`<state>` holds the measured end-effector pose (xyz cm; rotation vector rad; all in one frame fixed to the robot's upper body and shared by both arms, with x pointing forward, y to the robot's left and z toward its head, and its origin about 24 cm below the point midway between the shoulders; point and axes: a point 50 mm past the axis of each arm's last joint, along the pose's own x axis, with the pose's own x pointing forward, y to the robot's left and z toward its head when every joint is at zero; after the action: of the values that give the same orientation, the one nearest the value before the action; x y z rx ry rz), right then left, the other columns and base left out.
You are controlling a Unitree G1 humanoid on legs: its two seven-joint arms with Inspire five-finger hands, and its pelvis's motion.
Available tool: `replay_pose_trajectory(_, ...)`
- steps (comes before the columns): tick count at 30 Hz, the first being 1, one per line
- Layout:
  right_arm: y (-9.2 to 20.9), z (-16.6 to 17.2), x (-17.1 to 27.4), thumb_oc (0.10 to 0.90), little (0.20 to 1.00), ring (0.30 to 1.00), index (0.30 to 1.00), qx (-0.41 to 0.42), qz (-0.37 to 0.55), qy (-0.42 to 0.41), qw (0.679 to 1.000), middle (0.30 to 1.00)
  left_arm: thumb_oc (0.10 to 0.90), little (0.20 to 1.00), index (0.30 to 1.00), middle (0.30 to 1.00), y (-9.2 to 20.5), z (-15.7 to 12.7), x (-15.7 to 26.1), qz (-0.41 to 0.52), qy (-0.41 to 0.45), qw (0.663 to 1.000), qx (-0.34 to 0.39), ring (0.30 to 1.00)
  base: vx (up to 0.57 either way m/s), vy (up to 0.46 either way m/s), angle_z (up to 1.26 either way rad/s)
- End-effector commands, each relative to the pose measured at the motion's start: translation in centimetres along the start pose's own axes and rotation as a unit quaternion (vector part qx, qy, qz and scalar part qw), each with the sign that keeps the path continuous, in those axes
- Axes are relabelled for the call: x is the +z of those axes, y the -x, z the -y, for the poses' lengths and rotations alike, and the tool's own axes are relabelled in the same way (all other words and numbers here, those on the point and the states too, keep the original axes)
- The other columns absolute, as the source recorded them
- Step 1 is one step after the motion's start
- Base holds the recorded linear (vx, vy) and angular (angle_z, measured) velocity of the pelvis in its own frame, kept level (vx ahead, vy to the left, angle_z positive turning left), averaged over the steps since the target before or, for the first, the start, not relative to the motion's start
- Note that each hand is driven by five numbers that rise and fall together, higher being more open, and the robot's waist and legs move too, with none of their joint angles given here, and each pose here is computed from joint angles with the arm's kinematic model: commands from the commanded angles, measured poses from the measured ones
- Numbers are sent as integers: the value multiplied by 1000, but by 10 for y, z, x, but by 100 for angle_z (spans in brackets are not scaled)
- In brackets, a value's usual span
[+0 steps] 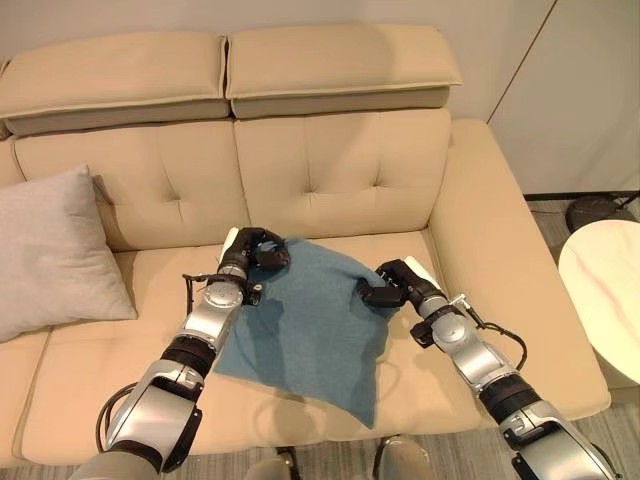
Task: Pick up all the scattered cushions and arrange them neatly on the sofa.
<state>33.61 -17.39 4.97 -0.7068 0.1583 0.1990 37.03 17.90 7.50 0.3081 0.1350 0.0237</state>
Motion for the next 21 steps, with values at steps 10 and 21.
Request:
replay_pose_trajectory(10,-14,119,154,400,300,300,300,-218,238,-9,947,300,400,300,300,300,-6,-7,130,242,-17,968,69,300,127,-30,27)
replay_pose_trajectory(21,11,189,277,400,300,300,300,-346,325,4,880,300,400,300,300,300,11,-45,270,394,-87,894,196,300,-18,83,-5)
